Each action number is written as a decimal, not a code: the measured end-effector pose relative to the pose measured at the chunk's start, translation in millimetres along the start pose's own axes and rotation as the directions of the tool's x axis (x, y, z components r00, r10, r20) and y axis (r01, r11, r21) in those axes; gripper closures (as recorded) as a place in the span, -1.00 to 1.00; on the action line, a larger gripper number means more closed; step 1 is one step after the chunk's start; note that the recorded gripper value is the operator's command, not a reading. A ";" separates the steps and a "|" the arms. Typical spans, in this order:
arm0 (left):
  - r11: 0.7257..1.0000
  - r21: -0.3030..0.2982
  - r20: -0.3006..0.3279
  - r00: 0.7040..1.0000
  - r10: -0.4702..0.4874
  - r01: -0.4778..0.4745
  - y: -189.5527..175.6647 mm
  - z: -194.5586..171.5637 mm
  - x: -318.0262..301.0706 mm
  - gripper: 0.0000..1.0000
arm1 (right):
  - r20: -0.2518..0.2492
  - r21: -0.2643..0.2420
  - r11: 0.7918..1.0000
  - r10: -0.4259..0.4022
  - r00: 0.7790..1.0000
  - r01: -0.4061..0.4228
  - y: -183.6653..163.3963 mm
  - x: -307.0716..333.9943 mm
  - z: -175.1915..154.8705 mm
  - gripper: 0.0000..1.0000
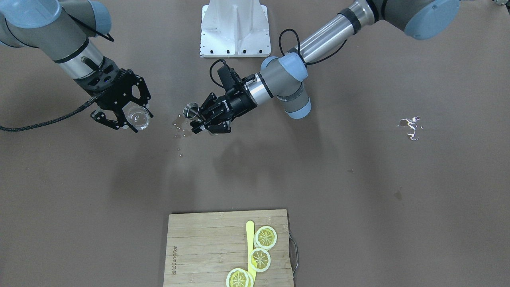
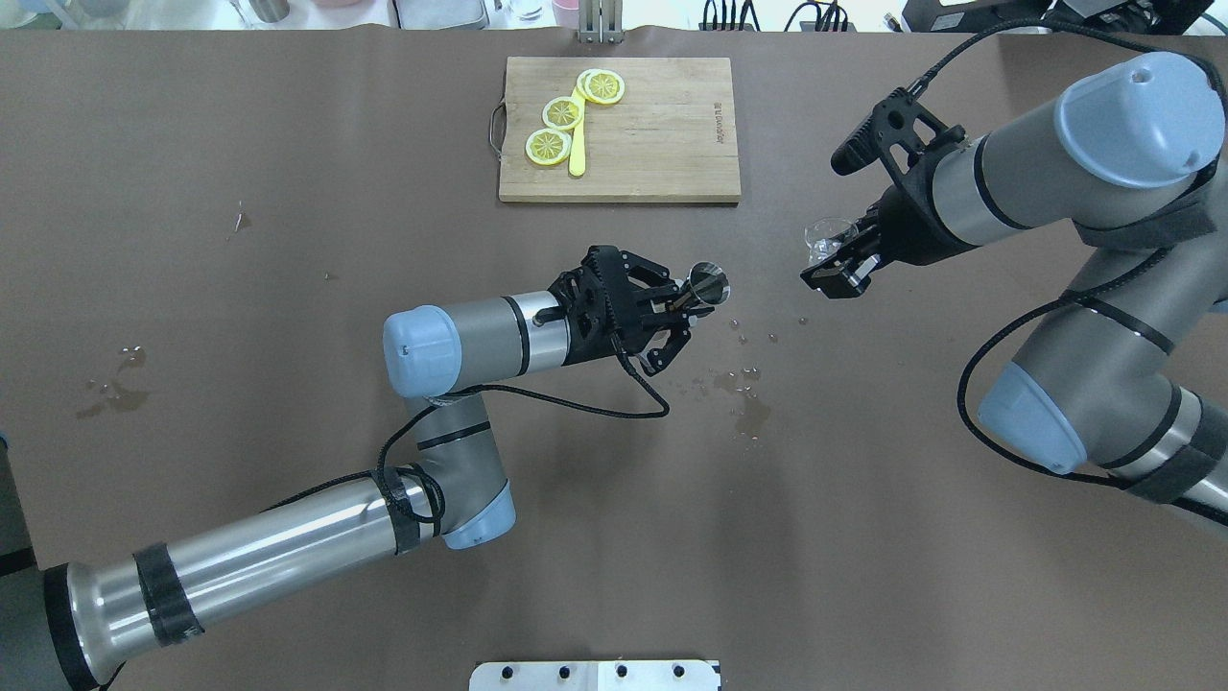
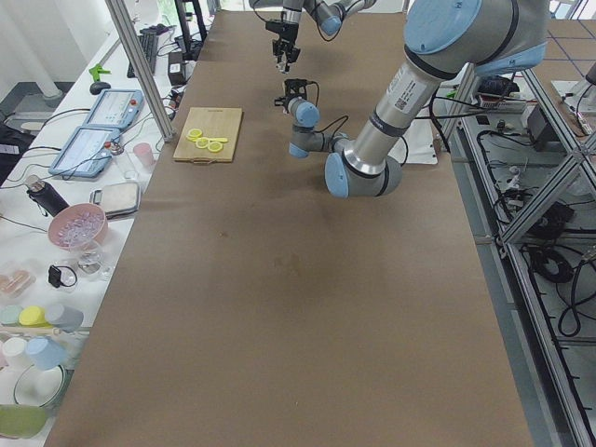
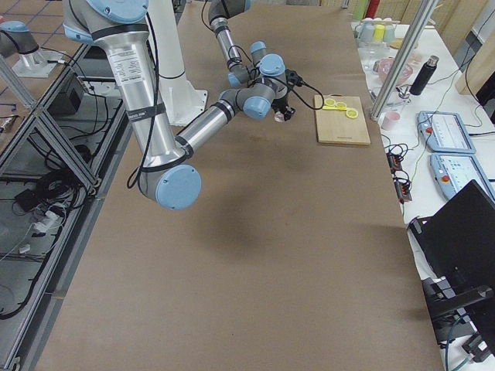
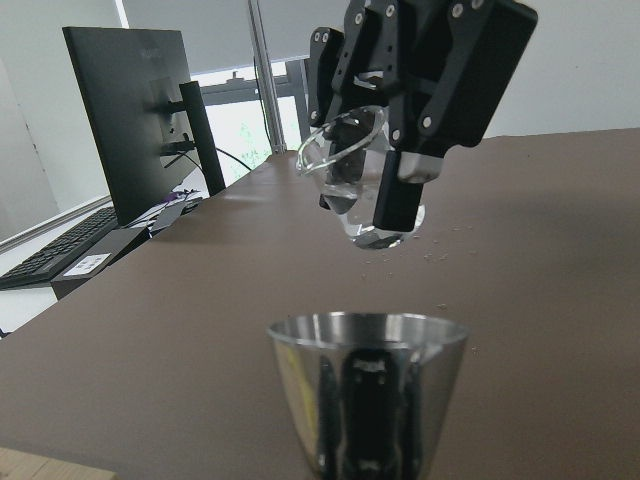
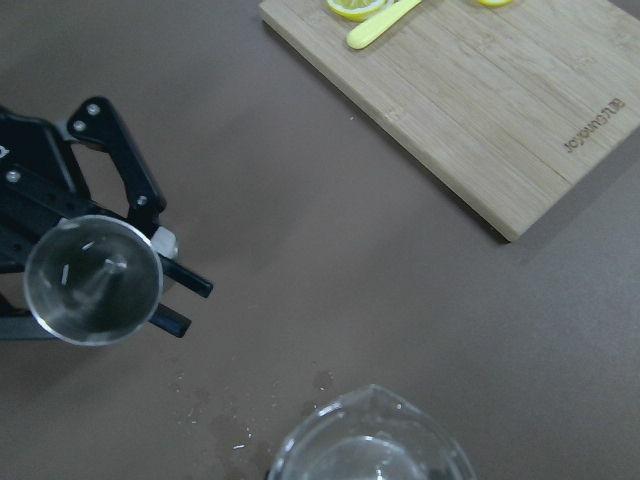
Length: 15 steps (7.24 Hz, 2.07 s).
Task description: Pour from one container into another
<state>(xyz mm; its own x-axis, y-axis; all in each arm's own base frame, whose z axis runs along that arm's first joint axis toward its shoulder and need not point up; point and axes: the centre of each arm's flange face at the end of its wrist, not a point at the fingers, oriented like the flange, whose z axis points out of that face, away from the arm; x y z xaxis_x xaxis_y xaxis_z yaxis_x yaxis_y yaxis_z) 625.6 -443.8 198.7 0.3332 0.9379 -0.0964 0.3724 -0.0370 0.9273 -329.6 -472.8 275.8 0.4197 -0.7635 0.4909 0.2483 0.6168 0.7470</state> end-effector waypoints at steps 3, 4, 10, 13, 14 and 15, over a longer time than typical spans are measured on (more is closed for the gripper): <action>1.000 0.006 -0.008 1.000 -0.001 0.001 4.8 2.5 6.5 1.00 | 0.063 -0.073 0.995 -0.058 0.996 0.062 -27.9 -20.2 2.2 1.00; 1.000 0.008 -0.010 1.000 -0.001 0.001 3.9 3.2 7.6 1.00 | 0.094 -0.094 0.993 -0.062 0.994 0.071 -30.3 -25.4 3.8 1.00; 1.000 0.015 -0.021 1.000 -0.005 0.006 3.5 5.0 16.0 1.00 | 0.130 -0.175 0.969 -0.155 0.979 0.177 -42.5 -40.2 5.2 1.00; 1.000 0.017 -0.023 1.000 -0.006 0.006 3.7 5.2 17.9 1.00 | 0.156 -0.209 0.938 -0.245 0.957 0.275 -52.0 -54.6 10.5 1.00; 1.000 0.018 -0.022 1.000 -0.006 0.006 3.7 5.1 17.9 1.00 | 0.166 -0.214 0.931 -0.263 0.950 0.295 -51.2 -57.3 13.4 1.00; 1.000 0.020 -0.022 1.000 -0.006 0.006 4.0 4.9 18.6 1.00 | 0.177 -0.223 0.923 -0.279 0.944 0.315 -51.4 -59.9 16.2 1.00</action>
<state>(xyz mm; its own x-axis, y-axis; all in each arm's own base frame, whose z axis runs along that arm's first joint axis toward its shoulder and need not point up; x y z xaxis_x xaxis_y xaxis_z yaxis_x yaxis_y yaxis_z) 637.5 -428.2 198.8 0.3121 0.9454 -0.0942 0.3915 -0.0377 0.9194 -381.7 -461.9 215.3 0.1722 -0.9267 0.3341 0.5557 0.3715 0.7438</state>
